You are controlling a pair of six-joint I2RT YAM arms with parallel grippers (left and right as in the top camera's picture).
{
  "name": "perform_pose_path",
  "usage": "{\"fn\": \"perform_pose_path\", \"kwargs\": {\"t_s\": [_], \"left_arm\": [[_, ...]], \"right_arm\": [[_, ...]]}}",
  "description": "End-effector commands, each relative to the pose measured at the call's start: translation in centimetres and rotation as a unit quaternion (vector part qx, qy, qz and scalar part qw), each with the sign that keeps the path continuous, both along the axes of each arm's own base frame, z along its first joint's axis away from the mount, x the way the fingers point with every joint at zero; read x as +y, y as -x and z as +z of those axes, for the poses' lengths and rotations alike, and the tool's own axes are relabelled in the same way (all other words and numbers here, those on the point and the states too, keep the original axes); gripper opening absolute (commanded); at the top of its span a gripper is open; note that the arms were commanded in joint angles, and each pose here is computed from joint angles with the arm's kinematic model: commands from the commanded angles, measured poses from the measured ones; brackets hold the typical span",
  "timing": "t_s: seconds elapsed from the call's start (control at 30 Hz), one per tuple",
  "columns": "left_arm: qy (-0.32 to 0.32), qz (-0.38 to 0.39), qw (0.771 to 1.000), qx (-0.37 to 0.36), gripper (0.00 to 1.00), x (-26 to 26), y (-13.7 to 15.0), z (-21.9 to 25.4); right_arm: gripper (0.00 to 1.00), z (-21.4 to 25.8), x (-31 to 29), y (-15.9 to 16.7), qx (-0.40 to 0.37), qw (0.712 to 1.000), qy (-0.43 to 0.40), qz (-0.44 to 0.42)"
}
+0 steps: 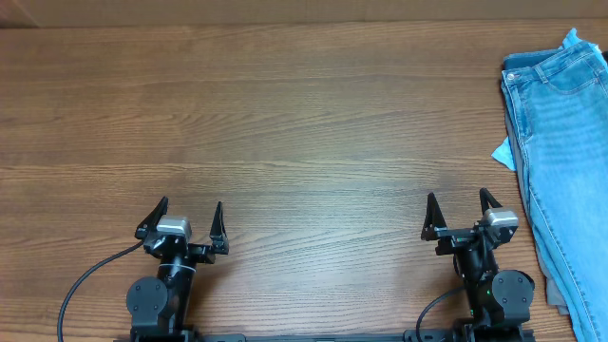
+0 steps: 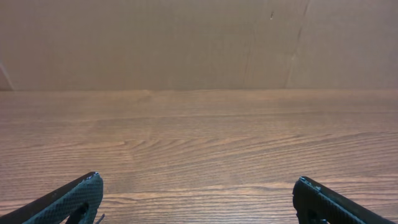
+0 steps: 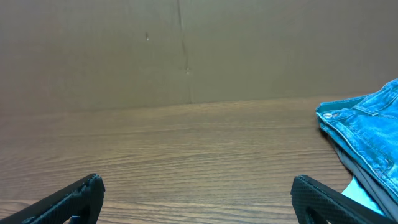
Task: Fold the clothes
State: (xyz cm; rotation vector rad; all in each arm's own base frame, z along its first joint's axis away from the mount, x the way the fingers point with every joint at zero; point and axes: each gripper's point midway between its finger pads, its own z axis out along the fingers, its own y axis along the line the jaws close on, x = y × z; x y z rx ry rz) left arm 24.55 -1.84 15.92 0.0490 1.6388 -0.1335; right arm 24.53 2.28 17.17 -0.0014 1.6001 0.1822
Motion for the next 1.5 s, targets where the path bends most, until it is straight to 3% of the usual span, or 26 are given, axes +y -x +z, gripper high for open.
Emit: {"fn": "perform_pose_path", "kwargs": {"t_s": [0.0, 0.4, 0.57, 0.63, 0.8, 1.07, 1.23, 1.47], "left_arm": [[-0.009, -0.001, 1.000, -0.003, 1.00, 0.1, 0.0, 0.0], [-0.009, -0.001, 1.000, -0.003, 1.00, 0.1, 0.0, 0.0], [-0.009, -0.001, 1.000, -0.003, 1.00, 0.1, 0.0, 0.0], [-0.009, -0.001, 1.000, -0.003, 1.00, 0.1, 0.0, 0.0], [-0.009, -0.001, 1.000, -0.003, 1.00, 0.1, 0.0, 0.0], [-0.009, -0.001, 1.000, -0.003, 1.00, 0.1, 0.0, 0.0], [-0.009, -0.001, 1.000, -0.003, 1.00, 0.1, 0.0, 0.0], [-0.009, -0.001, 1.000, -0.003, 1.00, 0.1, 0.0, 0.0]], "right_arm": [[1.00, -0.1, 0.1, 0.0, -0.004, 1.000, 0.003, 0.003], [1.00, 0.1, 0.2, 0.0, -0.008, 1.000, 0.003, 0.006], [1.00, 0.6, 4.1, 1.0, -0.017, 0.993, -0.006, 0.121], [1.00, 1.7, 6.8, 2.3, -0.024, 0.976, -0.051, 0.209], [1.00, 2.2, 8.6, 3.6, -0.028, 0.960, -0.059, 0.272], [1.00, 2.5, 8.2, 3.3, -0.031, 0.963, -0.068, 0.258], [1.00, 7.2, 7.7, 4.0, -0.126, 0.957, -0.074, 0.251], [1.00, 14.3, 3.7, 4.1, -0.225, 0.965, -0.047, 0.124]]}}
